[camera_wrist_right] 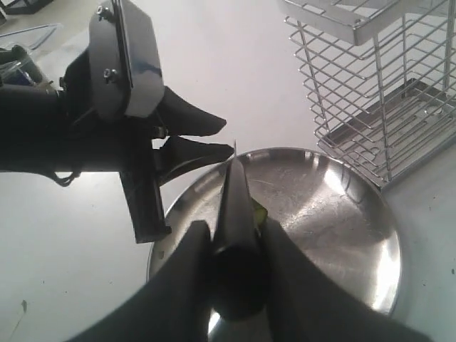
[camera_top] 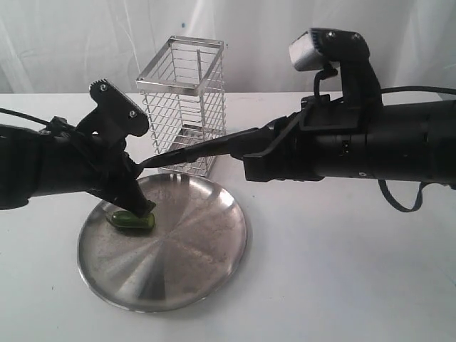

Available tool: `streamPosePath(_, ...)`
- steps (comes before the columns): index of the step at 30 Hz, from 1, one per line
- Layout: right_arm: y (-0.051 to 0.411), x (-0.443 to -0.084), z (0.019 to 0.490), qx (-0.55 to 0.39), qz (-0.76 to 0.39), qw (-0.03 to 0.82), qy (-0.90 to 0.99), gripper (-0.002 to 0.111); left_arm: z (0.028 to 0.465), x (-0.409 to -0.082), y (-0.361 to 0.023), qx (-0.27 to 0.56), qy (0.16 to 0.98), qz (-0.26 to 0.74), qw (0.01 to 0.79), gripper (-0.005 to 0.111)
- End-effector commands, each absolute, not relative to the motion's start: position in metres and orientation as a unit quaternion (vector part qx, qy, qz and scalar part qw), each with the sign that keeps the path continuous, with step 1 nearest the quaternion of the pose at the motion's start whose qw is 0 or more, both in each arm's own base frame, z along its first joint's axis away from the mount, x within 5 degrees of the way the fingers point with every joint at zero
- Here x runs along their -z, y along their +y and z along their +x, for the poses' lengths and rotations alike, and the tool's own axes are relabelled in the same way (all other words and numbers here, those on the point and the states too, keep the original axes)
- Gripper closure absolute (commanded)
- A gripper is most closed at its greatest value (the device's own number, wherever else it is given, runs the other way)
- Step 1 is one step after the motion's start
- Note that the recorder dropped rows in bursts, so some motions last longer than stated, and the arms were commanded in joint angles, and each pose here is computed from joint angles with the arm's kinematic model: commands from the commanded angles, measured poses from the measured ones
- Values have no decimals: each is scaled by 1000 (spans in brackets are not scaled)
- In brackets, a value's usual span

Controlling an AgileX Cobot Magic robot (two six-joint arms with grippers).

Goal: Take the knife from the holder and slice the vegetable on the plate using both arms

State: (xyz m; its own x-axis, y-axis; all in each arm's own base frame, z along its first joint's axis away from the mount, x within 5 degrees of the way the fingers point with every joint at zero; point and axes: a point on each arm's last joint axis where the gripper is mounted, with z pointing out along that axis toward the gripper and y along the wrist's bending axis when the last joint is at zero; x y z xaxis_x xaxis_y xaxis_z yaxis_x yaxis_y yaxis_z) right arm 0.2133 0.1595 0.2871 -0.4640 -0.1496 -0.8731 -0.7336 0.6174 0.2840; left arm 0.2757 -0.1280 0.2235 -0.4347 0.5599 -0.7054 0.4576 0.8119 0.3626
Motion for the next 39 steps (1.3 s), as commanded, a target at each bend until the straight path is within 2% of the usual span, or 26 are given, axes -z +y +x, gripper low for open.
streamPosePath(1, 159, -291, 214, -334, -282, 444, 782, 108, 267, -223, -135, 41, 862, 243, 442, 71)
streamPosePath(5, 158, -291, 215, -327, -277, 448, 785, 108, 245, -238, -166, 246, 807, 301, 445, 71)
streamPosePath(8, 158, -291, 215, -325, -276, 449, 785, 108, 221, -257, -186, 406, 724, 356, 428, 71)
streamPosePath(10, 158, -291, 215, -325, -276, 449, 785, 108, 201, -270, -191, 472, 663, 418, 405, 71)
streamPosePath(12, 158, -291, 215, -325, -276, 449, 785, 108, 176, -280, -191, 514, 580, 522, 357, 71)
streamPosePath(14, 158, -291, 215, -325, -276, 449, 785, 108, 155, -279, -182, 501, 519, 635, 276, 71)
streamPosePath(15, 158, -291, 215, -324, -275, 450, 786, 108, 149, -273, -175, 475, 516, 675, 228, 71)
streamPosePath(16, 158, -291, 215, -324, -275, 450, 786, 108, 147, -267, -168, 445, 532, 695, 188, 71)
streamPosePath(17, 158, -291, 216, -323, -274, 450, 786, 108, 148, -255, -157, 377, 574, 715, 132, 71)
streamPosePath(19, 158, -291, 216, -323, -274, 452, 786, 108, 159, -240, -141, 254, 656, 705, 89, 71)
streamPosePath(20, 157, -291, 216, -322, -273, 452, 786, 108, 173, -234, -133, 163, 693, 694, 106, 71)
streamPosePath(22, 158, -293, 217, -322, -273, 454, 785, 108, 192, -229, -124, 63, 747, 644, 152, 71)
streamPosePath(24, 158, -294, 217, -323, -274, 455, 783, 108, 206, -233, -124, 16, 758, 617, 209, 71)
streamPosePath(28, 160, -295, 215, -334, -279, 450, 780, 108, 226, -236, -128, -51, 702, 646, 297, 66)
streamPosePath(33, 161, -298, 215, -354, -263, 448, 778, 108, 246, -210, -125, -84, 699, 659, 266, 45)
streamPosePath(39, 162, -304, 216, -358, -263, 456, 772, 108, 262, -177, -120, -92, 702, 671, 220, 44)
